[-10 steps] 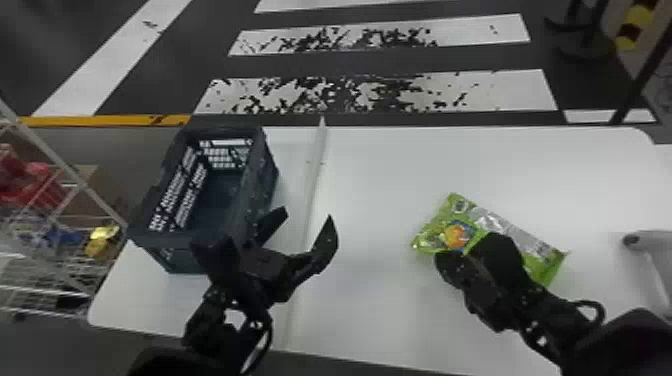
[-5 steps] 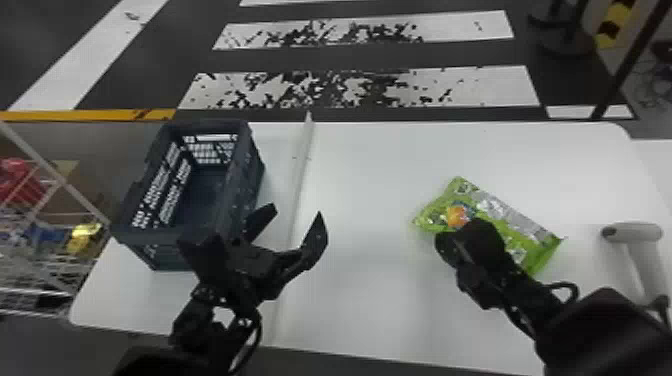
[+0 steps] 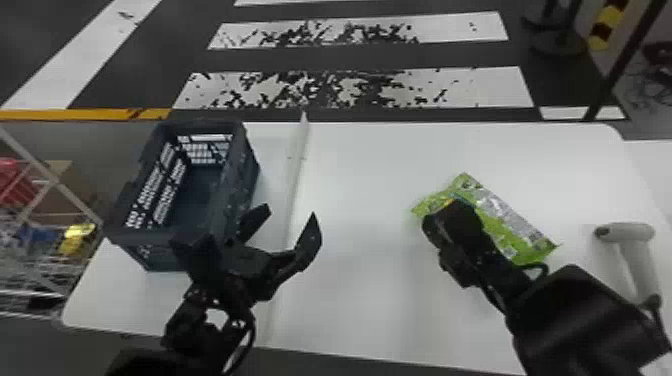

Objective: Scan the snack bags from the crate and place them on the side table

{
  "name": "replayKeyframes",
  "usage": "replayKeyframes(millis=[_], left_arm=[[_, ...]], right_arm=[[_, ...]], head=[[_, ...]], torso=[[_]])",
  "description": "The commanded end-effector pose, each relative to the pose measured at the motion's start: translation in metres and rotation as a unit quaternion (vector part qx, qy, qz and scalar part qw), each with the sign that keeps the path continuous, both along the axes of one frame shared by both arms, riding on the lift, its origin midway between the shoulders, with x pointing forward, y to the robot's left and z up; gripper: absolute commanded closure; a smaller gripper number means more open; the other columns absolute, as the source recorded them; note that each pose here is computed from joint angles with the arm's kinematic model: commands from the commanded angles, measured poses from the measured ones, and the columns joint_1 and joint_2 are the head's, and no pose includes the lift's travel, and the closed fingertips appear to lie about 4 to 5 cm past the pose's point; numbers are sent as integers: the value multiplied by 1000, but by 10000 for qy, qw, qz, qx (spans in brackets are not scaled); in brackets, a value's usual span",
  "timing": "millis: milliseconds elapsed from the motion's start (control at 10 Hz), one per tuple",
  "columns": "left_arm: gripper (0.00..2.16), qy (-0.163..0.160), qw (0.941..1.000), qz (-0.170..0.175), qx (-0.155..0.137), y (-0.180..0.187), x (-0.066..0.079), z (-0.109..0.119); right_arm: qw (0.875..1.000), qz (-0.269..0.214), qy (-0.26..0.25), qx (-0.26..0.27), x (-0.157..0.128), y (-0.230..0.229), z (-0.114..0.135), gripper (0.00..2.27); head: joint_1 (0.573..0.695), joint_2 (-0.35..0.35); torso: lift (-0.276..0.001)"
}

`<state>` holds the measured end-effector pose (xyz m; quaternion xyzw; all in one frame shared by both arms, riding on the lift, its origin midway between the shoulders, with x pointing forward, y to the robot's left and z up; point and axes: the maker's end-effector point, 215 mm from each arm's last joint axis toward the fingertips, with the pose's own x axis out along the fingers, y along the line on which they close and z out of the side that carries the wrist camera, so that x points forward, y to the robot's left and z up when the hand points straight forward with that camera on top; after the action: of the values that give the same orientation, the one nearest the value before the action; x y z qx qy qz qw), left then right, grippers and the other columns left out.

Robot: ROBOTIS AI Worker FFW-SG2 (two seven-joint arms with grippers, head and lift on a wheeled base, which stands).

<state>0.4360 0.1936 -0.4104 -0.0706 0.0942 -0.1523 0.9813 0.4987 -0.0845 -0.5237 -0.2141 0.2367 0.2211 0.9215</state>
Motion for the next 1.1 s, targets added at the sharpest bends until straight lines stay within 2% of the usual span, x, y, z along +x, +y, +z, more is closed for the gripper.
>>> replayKeyframes(millis=[0,200,600,1000], left_arm=[[39,11,10000,8,6,1,0,-1],[39,-5,10000,14,8,2,0,0],[39,2,10000,17,11,3,2,-1],[39,-6,10000,16,11,3,2,0]], right_arm=[[9999,-117,-39,-109,12,-5,-4,2260],[9983,-431,-134,-363,26,-27,-9,2260],[9951,-816,-253,-497,41,-54,-8,2260],[9928,-981,-430,-528,65,-61,-2,2260]], head=[[695,129],[695,118],[695,78],[695,65]], torso=[[-81],[-81],[-81],[-81]])
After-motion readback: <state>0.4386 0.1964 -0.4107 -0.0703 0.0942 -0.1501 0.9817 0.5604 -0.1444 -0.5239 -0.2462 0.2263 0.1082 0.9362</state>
